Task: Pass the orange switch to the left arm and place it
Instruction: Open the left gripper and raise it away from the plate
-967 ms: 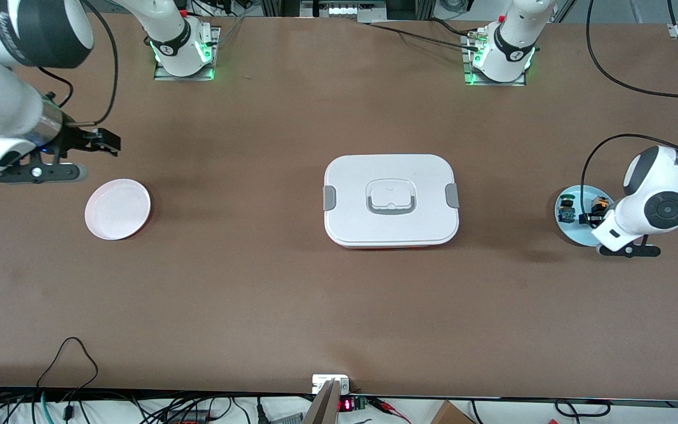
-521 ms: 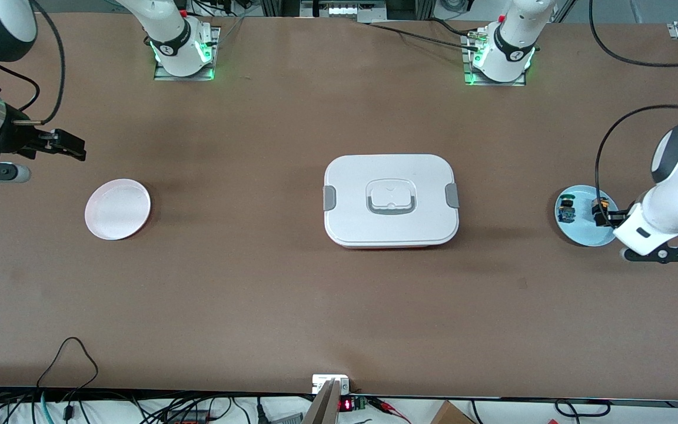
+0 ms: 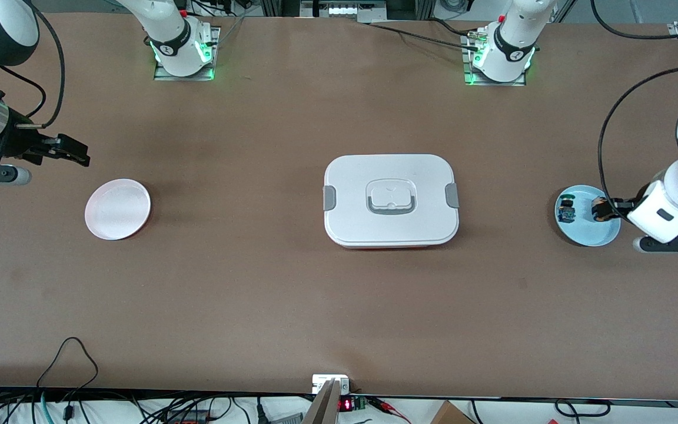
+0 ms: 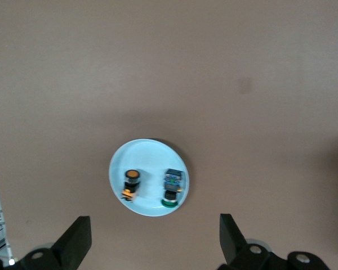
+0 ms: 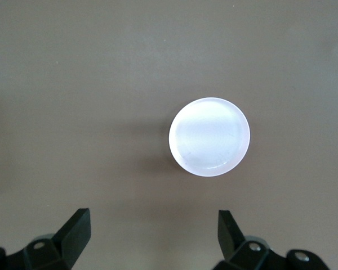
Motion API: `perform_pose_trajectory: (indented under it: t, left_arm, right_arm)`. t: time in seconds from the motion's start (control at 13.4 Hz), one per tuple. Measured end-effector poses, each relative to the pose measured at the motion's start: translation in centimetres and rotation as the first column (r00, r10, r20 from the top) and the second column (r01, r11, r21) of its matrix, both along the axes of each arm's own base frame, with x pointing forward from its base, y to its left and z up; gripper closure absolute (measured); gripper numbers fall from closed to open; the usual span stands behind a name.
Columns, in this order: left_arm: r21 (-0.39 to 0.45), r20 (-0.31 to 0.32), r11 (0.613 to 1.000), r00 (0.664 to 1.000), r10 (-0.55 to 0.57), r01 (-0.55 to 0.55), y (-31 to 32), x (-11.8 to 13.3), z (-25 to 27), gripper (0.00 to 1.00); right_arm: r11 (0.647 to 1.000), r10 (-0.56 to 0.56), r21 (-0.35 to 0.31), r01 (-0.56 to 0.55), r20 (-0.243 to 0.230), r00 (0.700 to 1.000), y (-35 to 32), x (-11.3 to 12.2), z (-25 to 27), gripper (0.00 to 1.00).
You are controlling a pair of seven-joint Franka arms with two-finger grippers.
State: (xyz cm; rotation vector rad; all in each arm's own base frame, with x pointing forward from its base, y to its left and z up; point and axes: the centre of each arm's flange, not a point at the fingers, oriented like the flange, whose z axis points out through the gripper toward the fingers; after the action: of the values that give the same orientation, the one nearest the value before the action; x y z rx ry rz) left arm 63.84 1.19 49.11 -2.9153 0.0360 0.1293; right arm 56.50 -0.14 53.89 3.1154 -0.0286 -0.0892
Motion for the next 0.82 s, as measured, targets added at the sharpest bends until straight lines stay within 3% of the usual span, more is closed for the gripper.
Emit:
perform_pose_trajectory:
  t: [0.15, 0.37, 0.6, 0.82]
  left_arm:
    - [-0.010, 0.022, 1.000, 1.000, -0.022, 0.022, -3.2, -0.9, 2.7, 0.00]
    - [-0.102, 0.009, 0.995, 1.000, -0.015, 0.016, -6.2, -2.1, 6.2, 0.00]
    - [-0.261, 0.011, 0.965, 1.000, -0.009, 0.012, -0.9, -2.6, 9.5, 0.00]
    - [-0.282, 0.027, 0.960, 1.000, 0.005, 0.003, 4.3, -3.7, 10.7, 0.00]
  right_arm:
    - [1.000, 0.002, 0.002, -0.002, 0.010, 1.000, 0.0, -0.5, -0.2, 0.00]
    - [0.998, 0.065, 0.005, -0.065, 0.009, 0.998, -0.1, -0.8, 0.0, 0.00]
    - [0.997, 0.076, 0.007, -0.076, -0.001, 0.997, -0.1, -1.1, 0.1, 0.00]
    - [0.997, 0.076, 0.008, -0.076, -0.012, 0.997, -0.1, -1.2, 0.0, 0.00]
